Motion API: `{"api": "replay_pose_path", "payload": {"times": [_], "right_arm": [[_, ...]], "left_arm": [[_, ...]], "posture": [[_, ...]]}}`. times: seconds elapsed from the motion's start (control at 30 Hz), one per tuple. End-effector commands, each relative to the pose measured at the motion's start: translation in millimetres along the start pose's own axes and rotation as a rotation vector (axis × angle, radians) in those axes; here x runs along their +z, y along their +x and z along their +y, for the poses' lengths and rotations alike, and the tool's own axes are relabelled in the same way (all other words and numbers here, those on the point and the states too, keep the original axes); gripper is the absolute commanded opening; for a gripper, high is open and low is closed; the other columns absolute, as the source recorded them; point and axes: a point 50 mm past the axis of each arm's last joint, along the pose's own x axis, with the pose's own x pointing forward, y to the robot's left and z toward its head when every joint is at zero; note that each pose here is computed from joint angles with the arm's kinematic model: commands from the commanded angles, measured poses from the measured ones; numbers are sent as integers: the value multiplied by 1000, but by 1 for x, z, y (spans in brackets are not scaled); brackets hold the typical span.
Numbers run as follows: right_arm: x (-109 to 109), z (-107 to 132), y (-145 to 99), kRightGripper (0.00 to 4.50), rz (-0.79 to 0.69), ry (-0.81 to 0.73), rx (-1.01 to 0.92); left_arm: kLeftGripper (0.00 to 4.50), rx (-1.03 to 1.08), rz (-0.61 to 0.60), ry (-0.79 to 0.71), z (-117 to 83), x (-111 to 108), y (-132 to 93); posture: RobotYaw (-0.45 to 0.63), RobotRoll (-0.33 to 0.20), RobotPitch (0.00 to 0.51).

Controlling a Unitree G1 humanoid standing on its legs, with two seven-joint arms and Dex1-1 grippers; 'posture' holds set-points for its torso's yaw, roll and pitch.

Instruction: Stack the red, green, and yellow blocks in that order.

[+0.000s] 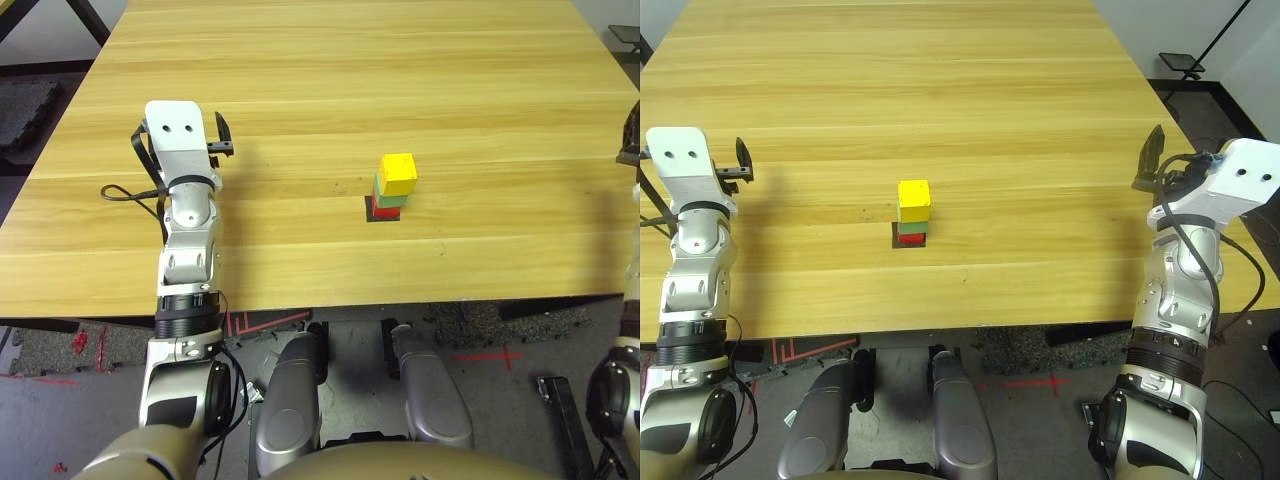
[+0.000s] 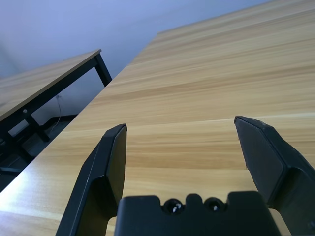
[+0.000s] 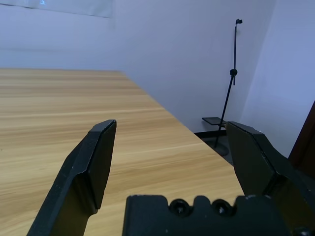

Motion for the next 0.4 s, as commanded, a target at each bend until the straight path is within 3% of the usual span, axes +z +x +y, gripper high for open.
{"api": "replay_pose_path", "payload": {"times": [0.03,0.4], "right_arm": [[-6,-4,-4,4500,22,7,-21],[-2,12,15,4500,1,23,38]], "left_arm": [[4450,0,13,9,0,-2,-4],[4450,35,-63,38,12,13,6]], "posture": [[119,114,293],[172,120,268]]}}
